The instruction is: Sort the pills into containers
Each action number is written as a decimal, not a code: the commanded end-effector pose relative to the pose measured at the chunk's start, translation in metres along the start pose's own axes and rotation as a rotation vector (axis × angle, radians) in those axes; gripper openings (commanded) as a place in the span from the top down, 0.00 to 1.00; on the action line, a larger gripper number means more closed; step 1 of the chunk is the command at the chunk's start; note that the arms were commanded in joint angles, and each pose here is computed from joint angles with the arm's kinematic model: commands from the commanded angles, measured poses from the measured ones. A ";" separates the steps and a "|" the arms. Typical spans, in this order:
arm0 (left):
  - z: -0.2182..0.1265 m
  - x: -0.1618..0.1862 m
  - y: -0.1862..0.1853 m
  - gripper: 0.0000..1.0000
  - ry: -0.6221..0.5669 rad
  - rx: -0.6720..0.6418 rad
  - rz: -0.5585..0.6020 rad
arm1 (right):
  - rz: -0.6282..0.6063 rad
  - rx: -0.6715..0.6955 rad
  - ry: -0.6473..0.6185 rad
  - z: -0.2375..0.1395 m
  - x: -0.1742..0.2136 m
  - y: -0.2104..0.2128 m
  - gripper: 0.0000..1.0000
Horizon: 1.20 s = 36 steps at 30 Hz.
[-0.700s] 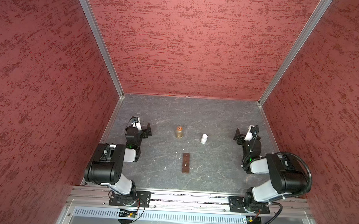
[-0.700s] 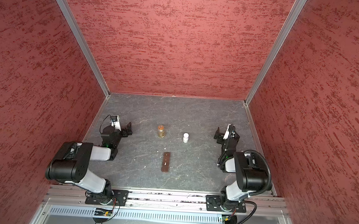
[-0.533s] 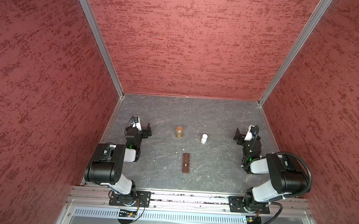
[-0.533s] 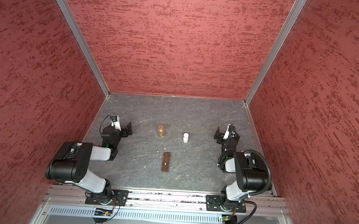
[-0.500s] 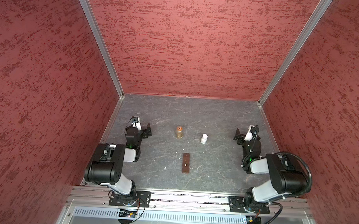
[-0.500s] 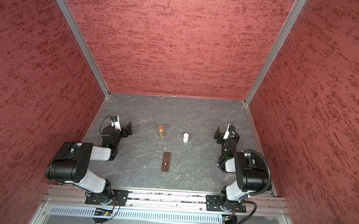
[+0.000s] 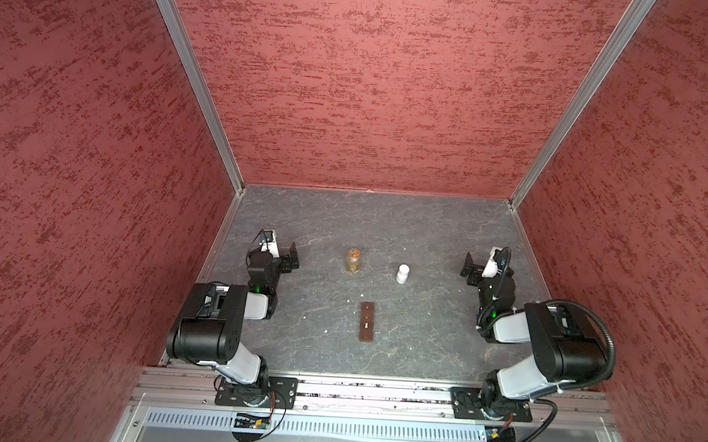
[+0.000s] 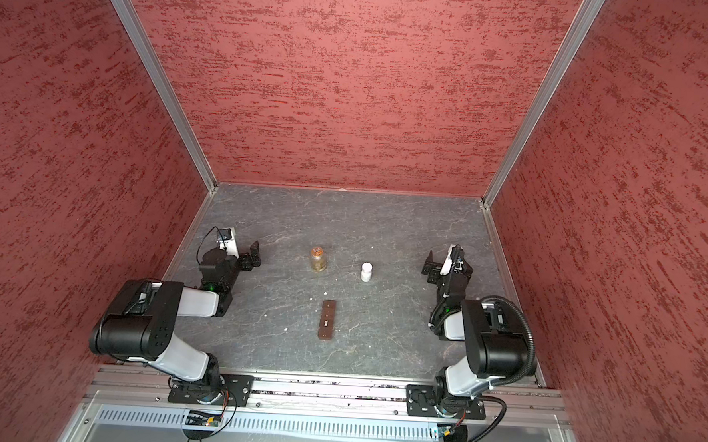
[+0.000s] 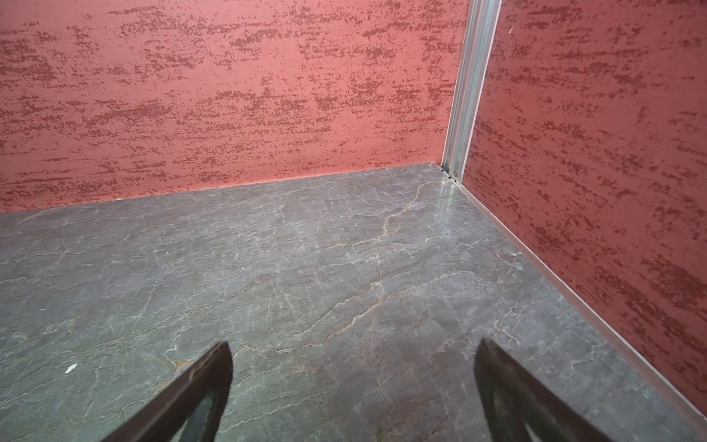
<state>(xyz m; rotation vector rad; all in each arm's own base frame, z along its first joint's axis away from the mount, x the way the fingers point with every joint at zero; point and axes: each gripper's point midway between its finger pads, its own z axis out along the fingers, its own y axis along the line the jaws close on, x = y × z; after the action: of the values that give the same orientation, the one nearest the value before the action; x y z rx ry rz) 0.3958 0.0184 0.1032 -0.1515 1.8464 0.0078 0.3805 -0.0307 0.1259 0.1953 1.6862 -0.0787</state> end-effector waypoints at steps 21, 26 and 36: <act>0.001 -0.012 -0.002 0.00 -0.025 0.019 -0.008 | -0.014 -0.020 -0.033 0.002 -0.011 0.003 0.01; 0.001 -0.016 -0.001 0.07 -0.030 0.000 -0.004 | -0.004 -0.035 -0.020 0.005 -0.011 0.003 0.02; -0.050 -0.114 -0.004 0.10 0.019 -0.097 -0.167 | 0.347 0.141 0.164 -0.003 -0.135 -0.010 0.15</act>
<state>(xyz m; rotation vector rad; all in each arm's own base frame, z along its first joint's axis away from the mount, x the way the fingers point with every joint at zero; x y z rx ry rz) 0.3967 0.0238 0.2414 -0.2786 1.6978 -0.0018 0.4041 -0.0476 0.2869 0.4049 1.5527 0.0268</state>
